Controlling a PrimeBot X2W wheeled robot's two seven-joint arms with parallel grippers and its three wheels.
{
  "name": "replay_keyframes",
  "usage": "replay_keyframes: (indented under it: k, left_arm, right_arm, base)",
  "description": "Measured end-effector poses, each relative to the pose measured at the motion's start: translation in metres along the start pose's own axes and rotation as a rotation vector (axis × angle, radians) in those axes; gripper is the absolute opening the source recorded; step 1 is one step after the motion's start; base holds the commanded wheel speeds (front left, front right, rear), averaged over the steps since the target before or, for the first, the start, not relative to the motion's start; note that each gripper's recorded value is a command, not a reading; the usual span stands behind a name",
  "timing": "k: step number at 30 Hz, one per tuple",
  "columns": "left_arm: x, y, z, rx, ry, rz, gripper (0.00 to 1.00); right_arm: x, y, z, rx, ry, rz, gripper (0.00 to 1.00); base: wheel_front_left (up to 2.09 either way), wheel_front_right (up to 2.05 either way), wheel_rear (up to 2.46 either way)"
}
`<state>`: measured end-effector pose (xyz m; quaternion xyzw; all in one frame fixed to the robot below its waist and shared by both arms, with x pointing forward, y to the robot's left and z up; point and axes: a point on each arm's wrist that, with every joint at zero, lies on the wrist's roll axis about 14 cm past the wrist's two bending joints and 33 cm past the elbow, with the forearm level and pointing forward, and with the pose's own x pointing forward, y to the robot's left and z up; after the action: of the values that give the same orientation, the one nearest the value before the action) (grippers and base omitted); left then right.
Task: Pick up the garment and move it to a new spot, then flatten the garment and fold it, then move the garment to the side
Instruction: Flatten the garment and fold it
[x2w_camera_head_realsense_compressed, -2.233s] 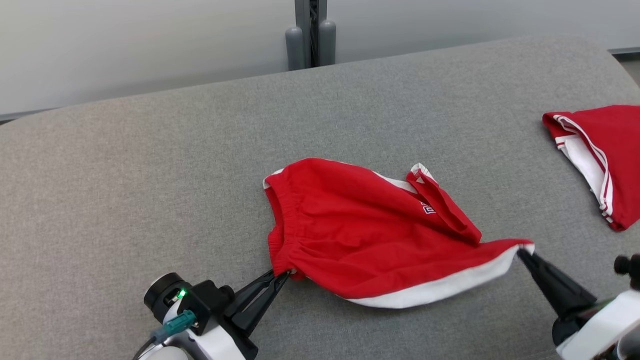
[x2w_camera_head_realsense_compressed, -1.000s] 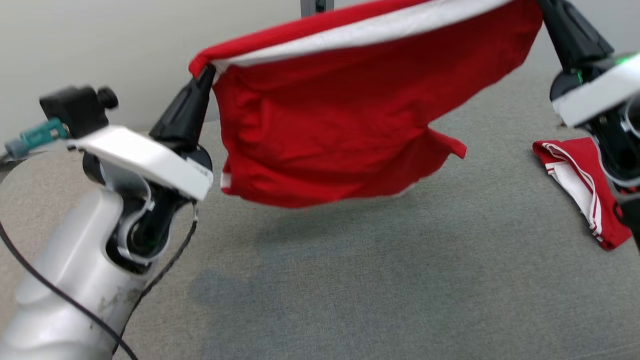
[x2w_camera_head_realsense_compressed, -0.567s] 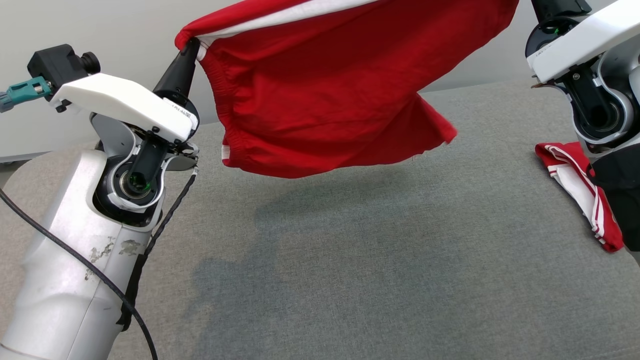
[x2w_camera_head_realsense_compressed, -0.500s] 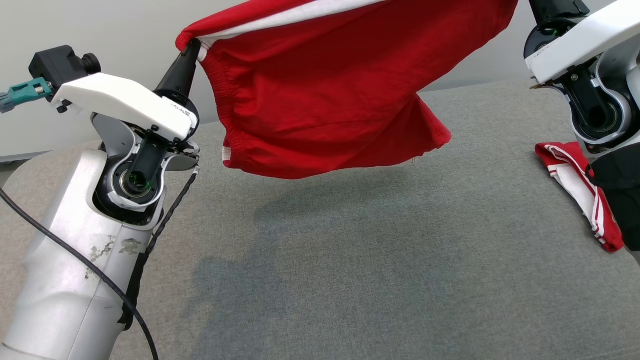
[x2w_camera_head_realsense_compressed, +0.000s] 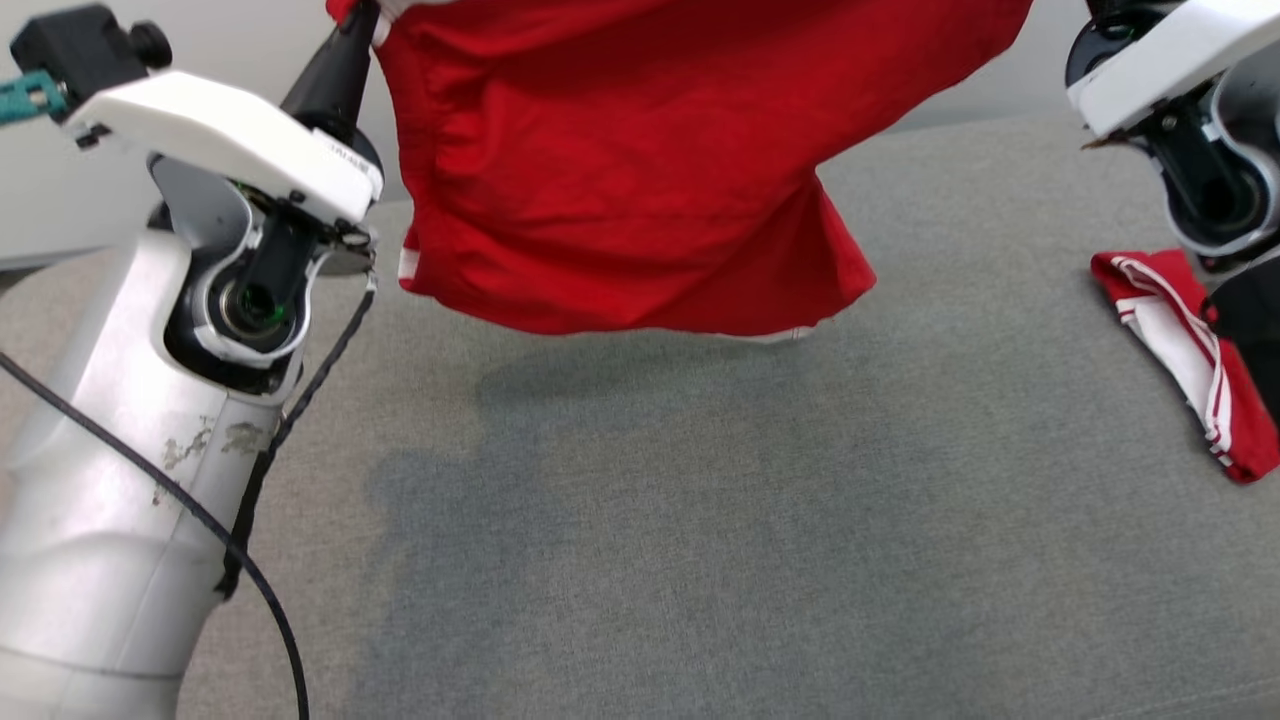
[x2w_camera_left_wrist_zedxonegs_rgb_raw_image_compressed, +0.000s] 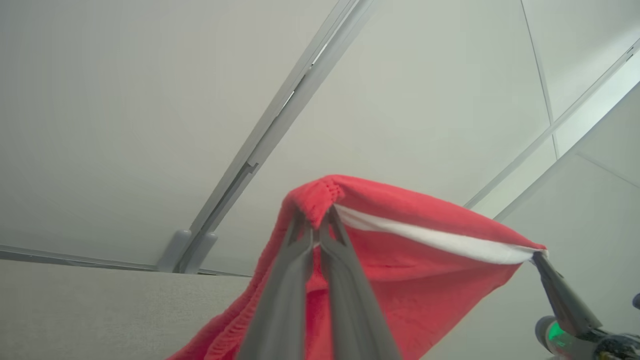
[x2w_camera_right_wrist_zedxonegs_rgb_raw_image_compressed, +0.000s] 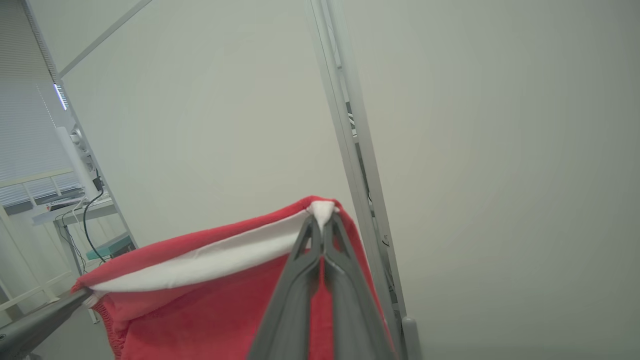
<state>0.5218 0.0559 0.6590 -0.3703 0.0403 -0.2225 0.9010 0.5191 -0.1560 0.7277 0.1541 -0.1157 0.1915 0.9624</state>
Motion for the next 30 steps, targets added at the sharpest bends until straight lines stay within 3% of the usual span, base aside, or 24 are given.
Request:
replay_keyframes:
  k: [6,13,18,21,24,26,30]
  left_arm:
    - [0.040,0.015,0.007,0.121,0.014,0.029,0.00]
    - [0.106,0.031,0.030,0.220,-0.084,0.048,0.00]
    - [0.136,0.047,0.035,0.360,-0.163,0.050,0.00]
    - [0.151,0.066,0.025,0.372,-0.203,0.070,0.00]
    - [0.166,0.076,0.019,0.372,-0.244,0.065,0.00]
    - [0.173,0.088,0.004,0.360,-0.232,0.066,0.00]
    - [0.171,0.143,-0.049,0.371,-0.124,0.131,0.00]
  right_arm:
    - [0.031,-0.028,-0.008,-0.076,0.029,-0.026,0.00]
    - [0.093,-0.050,0.007,-0.169,-0.111,-0.021,0.00]
    - [0.122,-0.067,-0.002,-0.189,-0.176,-0.039,0.00]
    - [0.136,-0.080,-0.031,-0.189,-0.151,-0.059,0.00]
    - [0.146,-0.092,-0.031,-0.147,-0.214,-0.077,0.00]
    - [0.148,-0.104,-0.055,-0.126,-0.200,-0.098,0.00]
    - [0.127,-0.127,-0.163,-0.058,-0.021,-0.156,0.00]
  base:
    - [0.00,0.00,0.00]
    - [0.00,0.00,0.00]
    - [0.00,0.00,0.00]
    - [0.00,0.00,0.00]
    - [0.00,0.00,0.00]
    - [0.00,0.00,0.00]
    - [0.00,0.00,0.00]
